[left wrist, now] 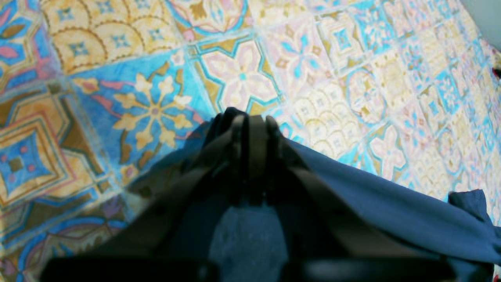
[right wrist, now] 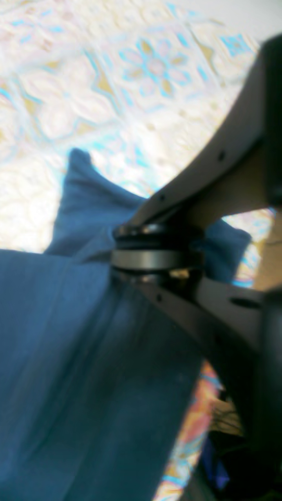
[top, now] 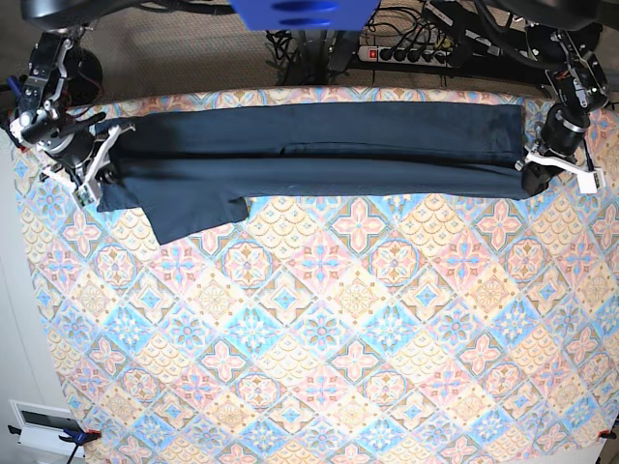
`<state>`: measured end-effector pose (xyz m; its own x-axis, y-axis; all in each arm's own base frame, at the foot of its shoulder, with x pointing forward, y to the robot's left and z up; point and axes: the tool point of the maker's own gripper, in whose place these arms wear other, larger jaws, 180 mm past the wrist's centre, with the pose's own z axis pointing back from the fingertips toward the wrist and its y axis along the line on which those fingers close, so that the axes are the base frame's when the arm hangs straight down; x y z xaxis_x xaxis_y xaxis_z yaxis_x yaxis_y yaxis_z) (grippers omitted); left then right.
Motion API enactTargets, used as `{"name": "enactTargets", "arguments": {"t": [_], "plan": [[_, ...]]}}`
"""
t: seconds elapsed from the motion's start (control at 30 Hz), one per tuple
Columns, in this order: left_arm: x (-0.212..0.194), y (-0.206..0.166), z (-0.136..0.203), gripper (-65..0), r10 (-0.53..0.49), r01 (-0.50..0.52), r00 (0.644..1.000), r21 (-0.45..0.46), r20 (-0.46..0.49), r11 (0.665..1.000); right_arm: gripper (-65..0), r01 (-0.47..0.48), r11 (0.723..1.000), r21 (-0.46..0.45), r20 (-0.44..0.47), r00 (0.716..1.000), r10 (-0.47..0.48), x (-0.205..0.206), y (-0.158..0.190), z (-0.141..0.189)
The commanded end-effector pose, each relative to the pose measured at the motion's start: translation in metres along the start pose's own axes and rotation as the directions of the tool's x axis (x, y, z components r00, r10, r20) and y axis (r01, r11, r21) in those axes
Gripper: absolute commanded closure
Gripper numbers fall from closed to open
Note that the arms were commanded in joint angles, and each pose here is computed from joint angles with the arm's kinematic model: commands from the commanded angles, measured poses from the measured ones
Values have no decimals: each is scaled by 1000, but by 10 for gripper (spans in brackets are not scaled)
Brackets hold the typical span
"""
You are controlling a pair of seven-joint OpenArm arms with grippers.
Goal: Layout the t-shirt on the table in an organized manner, then fold the t-shirt properly
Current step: 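Regrasp the folded end with the right gripper and tuck the loose sleeve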
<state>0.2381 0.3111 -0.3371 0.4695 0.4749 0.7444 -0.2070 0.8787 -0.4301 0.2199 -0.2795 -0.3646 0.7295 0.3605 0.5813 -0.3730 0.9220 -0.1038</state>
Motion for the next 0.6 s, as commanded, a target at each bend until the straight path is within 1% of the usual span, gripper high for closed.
{"name": "enactTargets", "arguments": {"t": [0.0,0.03,0.1,0.17,0.2,0.27,0.37,0.43,0.5,0.57], "plan": [[11,2,4,0,-31,30,999,10,27,999,-13,-20,1000,-19,15,1000,20,6,-7,6],[8,3,3,0,-38,38,999,14,17,999,-20,-21,1000,-17,8,1000,21,3,-6,7],[-2,7,4,-9,-55,56,998,32,-44,998,-45,-21,1000,-18,1,1000,21,0,-6,7],[-11,10,5,-77,-61,66,992,41,-107,997,-74,-41,998,-40,-32,999,39,-6,-9,8],[-14,10,6,-116,-60,66,990,42,-124,997,-92,-54,997,-57,-58,997,51,-12,-12,9],[-16,10,6,-177,-58,65,989,42,-134,997,-122,-70,995,-75,-81,995,63,-17,-16,10],[-24,14,11,-250,-53,61,987,50,-155,997,-161,-97,991,-89,-53,994,92,-4,-15,15],[-23,22,18,-285,-46,57,988,74,-147,996,-174,-124,987,-102,-26,992,122,8,-14,20],[-13,34,27,-288,-26,38,994,113,-108,993,-173,-138,984,-110,-7,990,138,15,-12,23],[-5,47,38,-288,24,-16,999,153,-49,988,-173,-143,981,-128,3,989,145,19,-15,28]]}}
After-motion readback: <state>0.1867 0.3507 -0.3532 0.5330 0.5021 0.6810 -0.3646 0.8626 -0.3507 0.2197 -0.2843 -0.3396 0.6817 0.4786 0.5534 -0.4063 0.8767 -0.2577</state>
